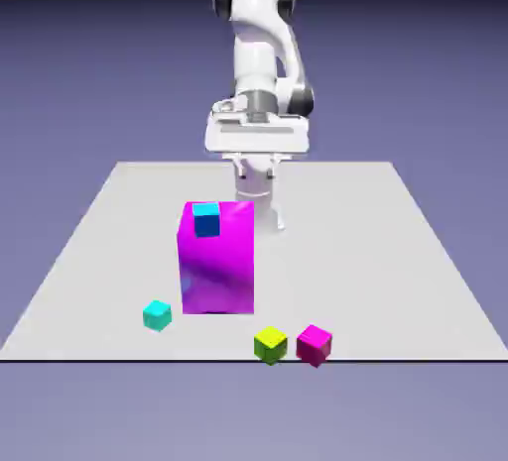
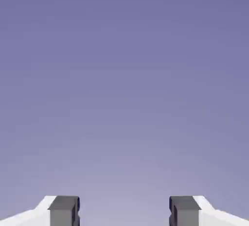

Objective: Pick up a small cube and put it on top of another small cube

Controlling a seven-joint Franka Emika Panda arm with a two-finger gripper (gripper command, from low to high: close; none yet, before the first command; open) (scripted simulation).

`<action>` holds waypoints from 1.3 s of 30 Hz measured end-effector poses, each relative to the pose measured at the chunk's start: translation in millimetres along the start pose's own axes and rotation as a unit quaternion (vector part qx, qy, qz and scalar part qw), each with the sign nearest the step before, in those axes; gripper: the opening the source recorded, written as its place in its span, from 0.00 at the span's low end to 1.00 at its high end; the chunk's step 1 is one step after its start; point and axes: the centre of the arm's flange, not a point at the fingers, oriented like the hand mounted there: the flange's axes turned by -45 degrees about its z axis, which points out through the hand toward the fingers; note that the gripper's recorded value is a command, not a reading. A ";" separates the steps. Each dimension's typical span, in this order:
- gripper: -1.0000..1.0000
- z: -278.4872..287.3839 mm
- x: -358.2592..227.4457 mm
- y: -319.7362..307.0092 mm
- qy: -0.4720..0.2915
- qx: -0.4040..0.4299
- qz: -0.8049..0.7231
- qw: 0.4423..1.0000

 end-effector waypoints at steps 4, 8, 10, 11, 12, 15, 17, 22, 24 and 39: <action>0.50 42.3 5.5 30.2 -0.086 0.000 0.040 0.995; 0.50 84.6 3.2 62.2 -0.170 -0.001 0.079 0.982; 0.50 105.3 -0.7 78.6 -0.211 -0.001 0.097 0.973; 0.50 115.4 -3.3 86.7 -0.231 -0.001 0.106 0.967; 0.50 125.1 -6.5 96.5 -0.250 -0.002 0.116 0.961; 0.50 153.5 -17.9 122.6 -0.307 -0.004 0.143 0.941; 0.50 171.5 -26.8 138.1 -0.344 -0.004 0.159 0.925; 0.50 211.8 -53.1 176.7 -0.429 -0.006 0.196 0.882; 0.50 225.8 -65.0 192.1 -0.460 -0.008 0.209 0.863; 0.00 307.1 -182.5 241.3 -0.589 -0.017 0.262 0.764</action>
